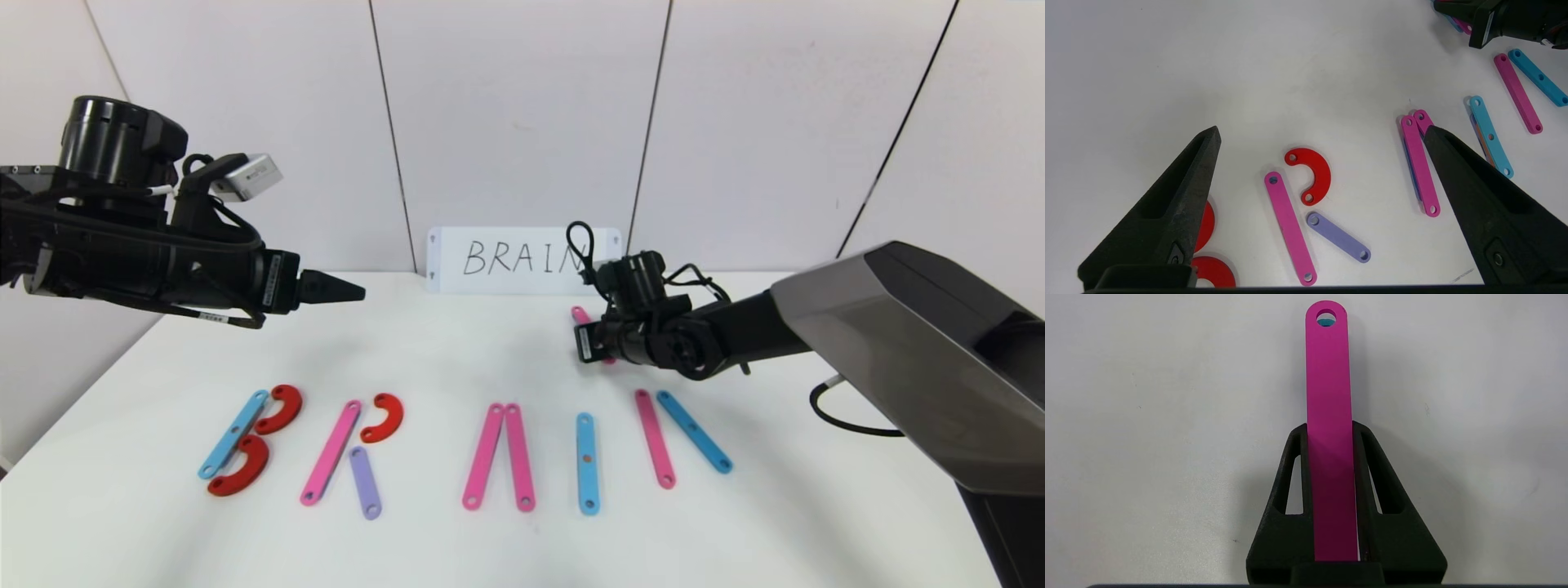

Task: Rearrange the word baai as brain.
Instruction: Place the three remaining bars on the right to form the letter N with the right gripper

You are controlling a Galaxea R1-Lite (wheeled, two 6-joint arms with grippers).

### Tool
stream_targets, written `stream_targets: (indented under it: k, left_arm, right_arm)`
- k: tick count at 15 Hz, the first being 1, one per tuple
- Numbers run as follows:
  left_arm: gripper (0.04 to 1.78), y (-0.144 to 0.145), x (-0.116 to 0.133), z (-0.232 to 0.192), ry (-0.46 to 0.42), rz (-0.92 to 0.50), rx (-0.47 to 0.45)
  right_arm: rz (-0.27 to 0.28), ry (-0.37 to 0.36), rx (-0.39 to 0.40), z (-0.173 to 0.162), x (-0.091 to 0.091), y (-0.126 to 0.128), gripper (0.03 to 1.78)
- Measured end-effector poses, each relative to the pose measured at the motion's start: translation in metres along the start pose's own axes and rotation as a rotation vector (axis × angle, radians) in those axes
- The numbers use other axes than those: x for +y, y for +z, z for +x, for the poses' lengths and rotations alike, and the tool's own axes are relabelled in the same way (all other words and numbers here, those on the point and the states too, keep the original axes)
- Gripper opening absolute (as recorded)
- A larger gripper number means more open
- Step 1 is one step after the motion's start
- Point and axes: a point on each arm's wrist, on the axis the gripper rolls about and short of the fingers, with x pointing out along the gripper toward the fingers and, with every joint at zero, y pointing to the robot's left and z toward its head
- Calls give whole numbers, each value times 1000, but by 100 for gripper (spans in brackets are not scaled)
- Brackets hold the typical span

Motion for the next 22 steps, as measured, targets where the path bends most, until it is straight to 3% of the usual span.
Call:
stream_targets:
  k: [5,10,14,20,22]
  left_arm:
    - [174,0,0,0,0,0,-1]
    - [174,1,0,-1,2,1,-3]
    - [174,1,0,-1,2,1,-5]
    - [174,1,-1,-2,1,2,-7]
    - [174,1,-1,-3,1,3,-9]
  right_arm:
    - [9,2,-24,-27,-4,12,30]
    - [91,-30,-34,-79,-17,13,30]
    - [182,-92,-11,-116,-28,-5,30]
    - [244,-151,68,-151,-52,-47,30]
    - [248,-150,43,-154,-56,-55,30]
